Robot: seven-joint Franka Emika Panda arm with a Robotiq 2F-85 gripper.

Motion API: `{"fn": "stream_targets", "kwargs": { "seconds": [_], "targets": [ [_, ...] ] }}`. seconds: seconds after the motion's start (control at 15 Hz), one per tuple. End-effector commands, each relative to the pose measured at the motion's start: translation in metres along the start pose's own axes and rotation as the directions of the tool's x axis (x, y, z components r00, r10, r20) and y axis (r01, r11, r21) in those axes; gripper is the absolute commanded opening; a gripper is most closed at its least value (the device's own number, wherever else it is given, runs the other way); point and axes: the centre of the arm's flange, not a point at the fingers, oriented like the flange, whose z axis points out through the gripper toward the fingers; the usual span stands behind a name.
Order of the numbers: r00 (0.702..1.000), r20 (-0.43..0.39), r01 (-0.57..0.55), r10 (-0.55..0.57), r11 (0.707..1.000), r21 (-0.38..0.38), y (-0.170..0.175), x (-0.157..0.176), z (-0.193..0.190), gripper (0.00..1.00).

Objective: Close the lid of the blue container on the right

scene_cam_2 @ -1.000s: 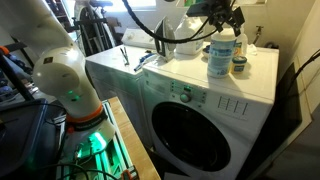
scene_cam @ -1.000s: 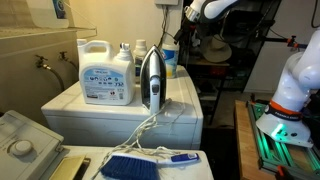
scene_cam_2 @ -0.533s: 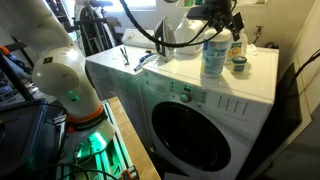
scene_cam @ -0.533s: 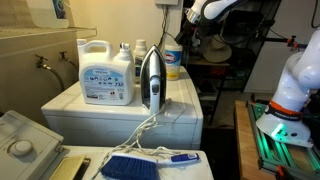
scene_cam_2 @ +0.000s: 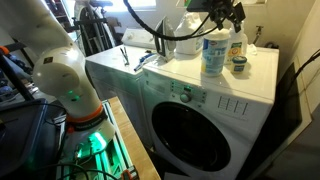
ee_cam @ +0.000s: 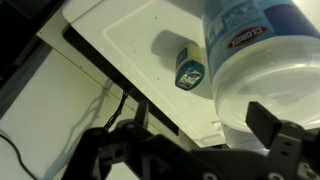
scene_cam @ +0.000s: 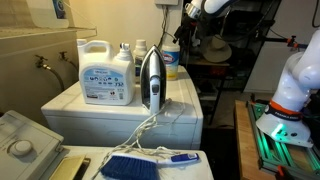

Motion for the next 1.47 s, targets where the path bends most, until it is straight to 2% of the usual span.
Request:
{"fn": "stream_targets", "kwargs": {
  "seconds": [0.0,0.2,0.33,1.0,1.13,1.2,1.4],
  "targets": [
    [1.000,0.008,0.004,-0.004,1.000,0.017,-0.001,0.004,-0.015,1.00],
    [1.000,0.013,-0.007,0.007,0.999,0.033,-0.005,0.008,-0.026,1.00],
    [0.997,0.047,-0.056,0.054,0.997,0.044,-0.008,0.013,-0.038,1.00],
    [0.968,0.158,-0.208,0.196,0.976,0.067,-0.026,0.021,-0.134,1.00],
    [0.966,0.154,-0.216,0.206,0.975,0.053,-0.028,0.020,-0.144,1.00],
    [0.975,0.135,-0.185,0.177,0.982,0.049,-0.027,0.024,-0.134,1.00],
    [0.974,0.131,-0.193,0.185,0.980,0.049,-0.028,0.024,-0.142,1.00]
  ]
}}
